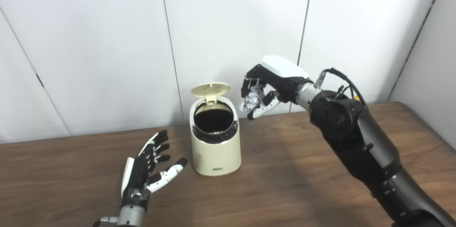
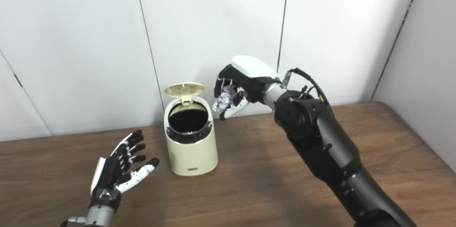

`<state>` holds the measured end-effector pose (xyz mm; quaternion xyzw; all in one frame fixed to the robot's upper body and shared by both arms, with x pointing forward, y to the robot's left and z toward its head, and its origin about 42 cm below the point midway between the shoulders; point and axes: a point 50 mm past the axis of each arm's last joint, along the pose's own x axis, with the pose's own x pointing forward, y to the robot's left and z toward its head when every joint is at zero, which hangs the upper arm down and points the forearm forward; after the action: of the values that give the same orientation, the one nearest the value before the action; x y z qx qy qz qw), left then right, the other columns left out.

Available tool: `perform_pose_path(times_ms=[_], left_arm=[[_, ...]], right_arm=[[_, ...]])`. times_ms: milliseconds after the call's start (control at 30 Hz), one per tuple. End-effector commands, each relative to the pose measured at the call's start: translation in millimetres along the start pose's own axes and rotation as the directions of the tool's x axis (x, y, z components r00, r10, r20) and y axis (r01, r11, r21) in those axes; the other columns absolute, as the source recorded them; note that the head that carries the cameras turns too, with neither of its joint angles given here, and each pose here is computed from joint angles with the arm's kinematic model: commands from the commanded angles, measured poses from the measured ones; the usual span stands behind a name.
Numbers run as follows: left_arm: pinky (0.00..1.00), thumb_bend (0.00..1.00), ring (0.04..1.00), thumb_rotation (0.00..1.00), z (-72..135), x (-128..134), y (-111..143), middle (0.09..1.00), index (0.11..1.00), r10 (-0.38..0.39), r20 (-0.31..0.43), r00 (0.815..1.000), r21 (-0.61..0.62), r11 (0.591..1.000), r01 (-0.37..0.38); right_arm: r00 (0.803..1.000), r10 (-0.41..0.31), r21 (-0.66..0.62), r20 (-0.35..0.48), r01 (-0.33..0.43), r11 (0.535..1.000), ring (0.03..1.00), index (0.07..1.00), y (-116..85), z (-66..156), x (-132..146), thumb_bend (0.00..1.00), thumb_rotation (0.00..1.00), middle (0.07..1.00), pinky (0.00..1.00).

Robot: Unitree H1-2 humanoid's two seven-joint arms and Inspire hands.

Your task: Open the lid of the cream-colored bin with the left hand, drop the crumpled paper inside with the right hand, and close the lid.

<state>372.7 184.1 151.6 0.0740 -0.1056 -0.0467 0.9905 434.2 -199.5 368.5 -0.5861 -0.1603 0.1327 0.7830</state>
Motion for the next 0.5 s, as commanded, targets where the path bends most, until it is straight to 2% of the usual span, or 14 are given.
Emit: perform_pose_path(times_ms=[0, 100, 300, 467], left_arm=[[0.76, 0.73, 0.840, 0.21, 21, 13, 0, 0.881, 0.914, 0.011, 0.099, 0.995, 0.005, 1.000, -0.011], [0.76, 0.71, 0.846, 0.18, 21, 14, -1, 0.888, 0.920, 0.011, 0.106, 0.994, -0.009, 1.000, -0.010], [0.76, 0.72, 0.851, 0.21, 22, 14, -2, 0.889, 0.928, 0.020, 0.110, 0.994, -0.007, 1.000, -0.019], [0.77, 0.71, 0.848, 0.21, 23, 14, -3, 0.886, 0.927, 0.023, 0.109, 0.994, -0.001, 1.000, -0.023]], right_arm=[[0.994, -0.096, -0.040, 0.047, 0.098, 0.994, 0.433, 0.488, -30, 16, 5, 0.52, 0.00, 0.478, 0.38], [0.994, -0.085, -0.004, 0.062, 0.086, 0.996, 0.422, 0.490, -28, 20, 7, 0.52, 0.00, 0.484, 0.35], [0.995, -0.073, 0.032, 0.073, 0.071, 0.997, 0.434, 0.489, -20, 25, 10, 0.52, 0.00, 0.481, 0.41], [0.992, -0.077, 0.014, 0.101, 0.076, 0.997, 0.415, 0.494, -16, 30, 12, 0.52, 0.00, 0.492, 0.37]])
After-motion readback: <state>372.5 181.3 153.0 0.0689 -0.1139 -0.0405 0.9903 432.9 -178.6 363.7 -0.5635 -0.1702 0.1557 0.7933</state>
